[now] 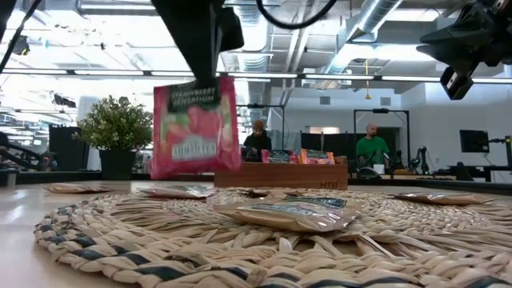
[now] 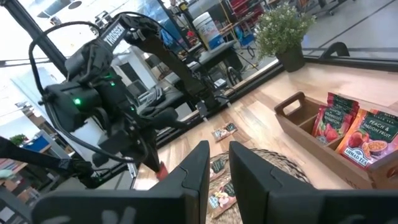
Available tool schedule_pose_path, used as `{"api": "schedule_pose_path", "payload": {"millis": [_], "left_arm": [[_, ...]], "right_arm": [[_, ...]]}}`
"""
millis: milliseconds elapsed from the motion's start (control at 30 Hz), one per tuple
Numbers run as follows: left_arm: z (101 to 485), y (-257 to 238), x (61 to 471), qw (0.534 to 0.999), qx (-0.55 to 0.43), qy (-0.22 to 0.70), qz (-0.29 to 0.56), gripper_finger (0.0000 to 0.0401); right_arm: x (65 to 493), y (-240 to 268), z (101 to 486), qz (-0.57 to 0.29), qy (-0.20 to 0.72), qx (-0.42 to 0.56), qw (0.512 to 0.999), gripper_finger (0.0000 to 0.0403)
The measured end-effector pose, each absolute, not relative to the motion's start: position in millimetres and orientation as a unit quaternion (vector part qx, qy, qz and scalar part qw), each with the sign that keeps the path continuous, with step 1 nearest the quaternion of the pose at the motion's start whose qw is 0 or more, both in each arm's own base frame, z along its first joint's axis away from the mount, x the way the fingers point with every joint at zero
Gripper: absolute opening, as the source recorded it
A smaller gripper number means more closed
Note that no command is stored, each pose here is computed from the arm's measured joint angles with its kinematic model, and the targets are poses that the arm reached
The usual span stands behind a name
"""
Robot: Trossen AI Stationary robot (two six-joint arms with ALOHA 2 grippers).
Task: Pick & Place Tea
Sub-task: Put the red tea bag in the middle of the wooden organizer
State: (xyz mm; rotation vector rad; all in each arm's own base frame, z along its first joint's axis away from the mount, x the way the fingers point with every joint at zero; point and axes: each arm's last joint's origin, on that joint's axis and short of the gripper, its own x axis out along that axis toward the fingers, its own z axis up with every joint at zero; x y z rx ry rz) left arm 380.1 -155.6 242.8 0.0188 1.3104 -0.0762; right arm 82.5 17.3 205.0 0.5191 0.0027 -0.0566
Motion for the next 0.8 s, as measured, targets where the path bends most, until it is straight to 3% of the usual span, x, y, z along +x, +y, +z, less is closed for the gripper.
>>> {"api": "schedule_pose_path", "payload": {"millis": [400,800], "left_arm": [[271,-150,387,0.81,0.01,0.585,-0.034,0.0],[298,-94,405,0.827,0.072,0.557,0.007,0.0]], "right_arm": [[94,24,206,0.01,0.022,0.266,0.964,0.0058],[128,36,203,0.015,0.041,0.249,0.967,0.0064]]}}
